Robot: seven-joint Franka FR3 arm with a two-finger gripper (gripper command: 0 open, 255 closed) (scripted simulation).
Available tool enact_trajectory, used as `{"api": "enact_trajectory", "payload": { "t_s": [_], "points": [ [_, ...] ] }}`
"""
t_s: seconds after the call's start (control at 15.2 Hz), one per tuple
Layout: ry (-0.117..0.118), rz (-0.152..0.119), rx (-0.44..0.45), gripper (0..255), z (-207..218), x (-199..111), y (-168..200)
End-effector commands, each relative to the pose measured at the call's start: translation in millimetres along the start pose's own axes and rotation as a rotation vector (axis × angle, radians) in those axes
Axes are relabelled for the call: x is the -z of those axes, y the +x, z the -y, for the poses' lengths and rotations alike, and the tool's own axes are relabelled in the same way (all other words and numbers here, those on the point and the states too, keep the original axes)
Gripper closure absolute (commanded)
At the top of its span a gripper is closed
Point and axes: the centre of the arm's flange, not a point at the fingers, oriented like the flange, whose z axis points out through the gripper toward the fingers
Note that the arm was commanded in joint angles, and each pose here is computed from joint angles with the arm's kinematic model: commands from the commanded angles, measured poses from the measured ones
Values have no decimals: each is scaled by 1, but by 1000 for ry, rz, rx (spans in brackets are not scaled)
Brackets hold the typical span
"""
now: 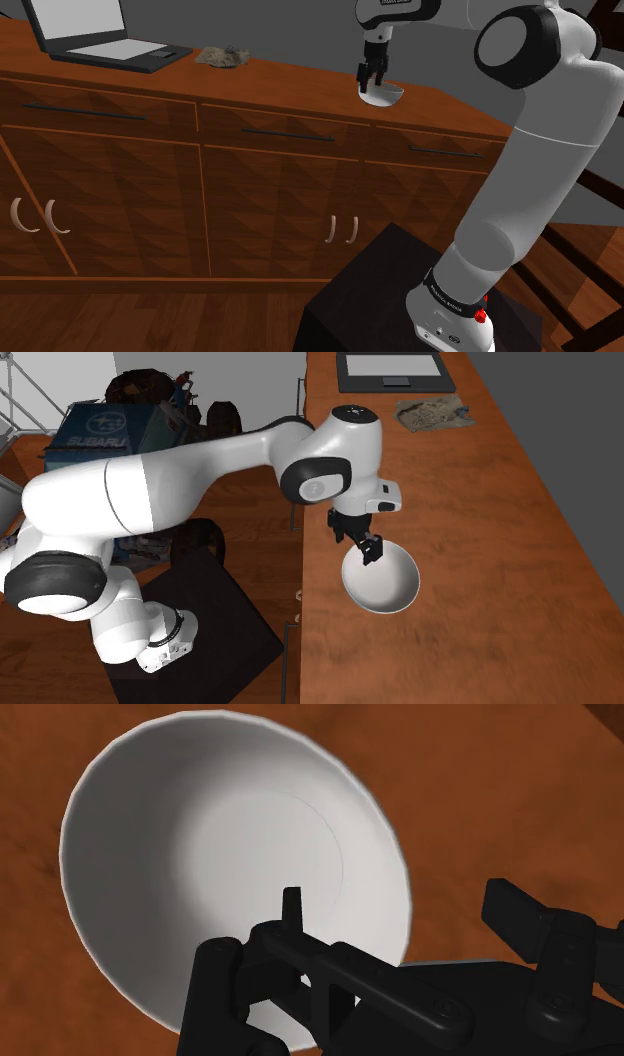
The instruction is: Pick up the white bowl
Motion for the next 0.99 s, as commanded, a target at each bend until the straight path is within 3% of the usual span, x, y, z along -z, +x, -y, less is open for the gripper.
{"api": "enact_trajectory", "payload": {
  "t_s": [0.0, 0.13, 0.2, 0.92],
  "points": [
    [0, 0, 0, 0, 3, -13, 1],
    [0, 0, 0, 0, 3, -13, 1],
    [0, 0, 0, 255, 3, -13, 2],
    [0, 0, 0, 255, 1, -3, 1]
  ]
}}
